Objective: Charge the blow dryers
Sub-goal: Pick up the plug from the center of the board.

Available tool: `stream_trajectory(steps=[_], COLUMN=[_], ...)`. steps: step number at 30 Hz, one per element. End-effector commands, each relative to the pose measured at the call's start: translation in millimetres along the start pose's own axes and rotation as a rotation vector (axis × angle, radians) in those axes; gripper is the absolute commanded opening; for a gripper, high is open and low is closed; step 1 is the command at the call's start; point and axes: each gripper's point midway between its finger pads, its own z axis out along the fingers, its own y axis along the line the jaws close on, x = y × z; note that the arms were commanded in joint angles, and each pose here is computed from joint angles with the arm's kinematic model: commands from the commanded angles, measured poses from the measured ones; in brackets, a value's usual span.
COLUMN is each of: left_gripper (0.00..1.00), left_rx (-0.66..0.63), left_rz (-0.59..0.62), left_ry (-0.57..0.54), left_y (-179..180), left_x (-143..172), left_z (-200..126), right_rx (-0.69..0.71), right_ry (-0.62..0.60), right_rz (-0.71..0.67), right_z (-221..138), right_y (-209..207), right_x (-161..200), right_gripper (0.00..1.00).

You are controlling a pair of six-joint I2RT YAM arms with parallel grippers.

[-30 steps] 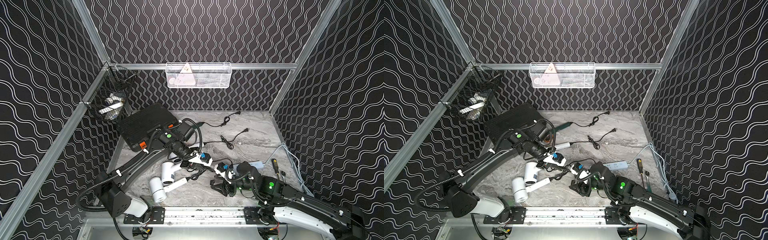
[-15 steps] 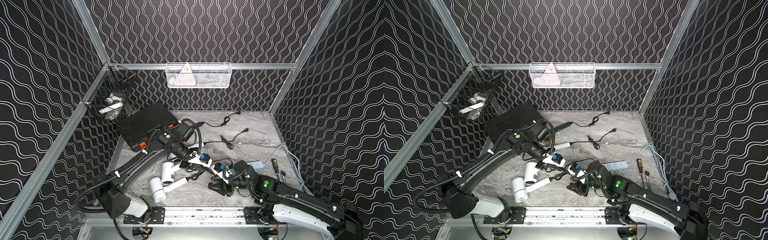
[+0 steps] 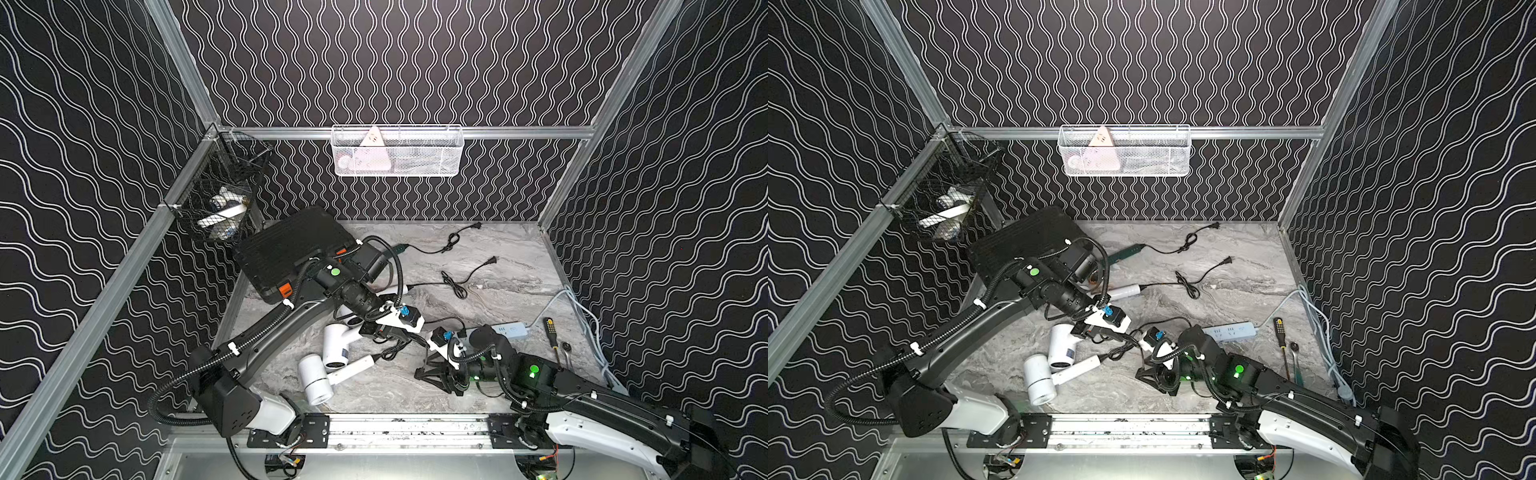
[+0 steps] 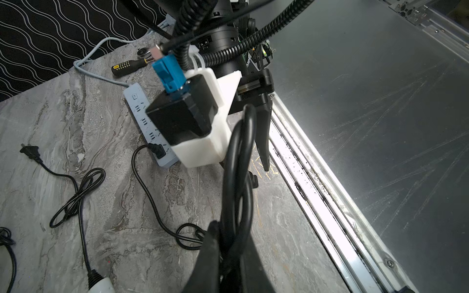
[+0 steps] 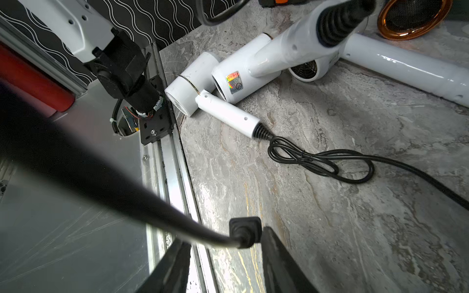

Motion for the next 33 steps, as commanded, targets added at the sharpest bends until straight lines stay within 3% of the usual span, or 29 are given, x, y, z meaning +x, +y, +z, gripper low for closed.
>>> stream_trajectory(steps=[1, 10, 16, 33], left_gripper=[0.0, 0.0, 0.0, 0.0], left_rx=[0.015, 0.02, 0.021, 0.014], left_rz=[-0.003, -0.003, -0.004, 0.003], left_ry=[-0.028, -0.035, -0.04, -0.043], left_y=[-2.2, -3.2, -4.3, -4.4], left_x=[-5.9, -8.2, -8.7, -10.3], left_z=[-1.6, -2.3, -2.4, -4.1], right_rx=[-0.015, 0.039, 0.116, 0.038], right_ry=[-0.02, -0.042, -0.082, -0.032], right_rz=[0.005, 0.01, -0.021, -0.022], right_z=[1.0, 3.0, -3.2, 9.9], right_y=[2.4, -7.4, -18.9, -10.2], right_x=[-4.8, -10.2, -16.7, -11.0], right_gripper=[0.46, 0.47, 0.55, 0.47])
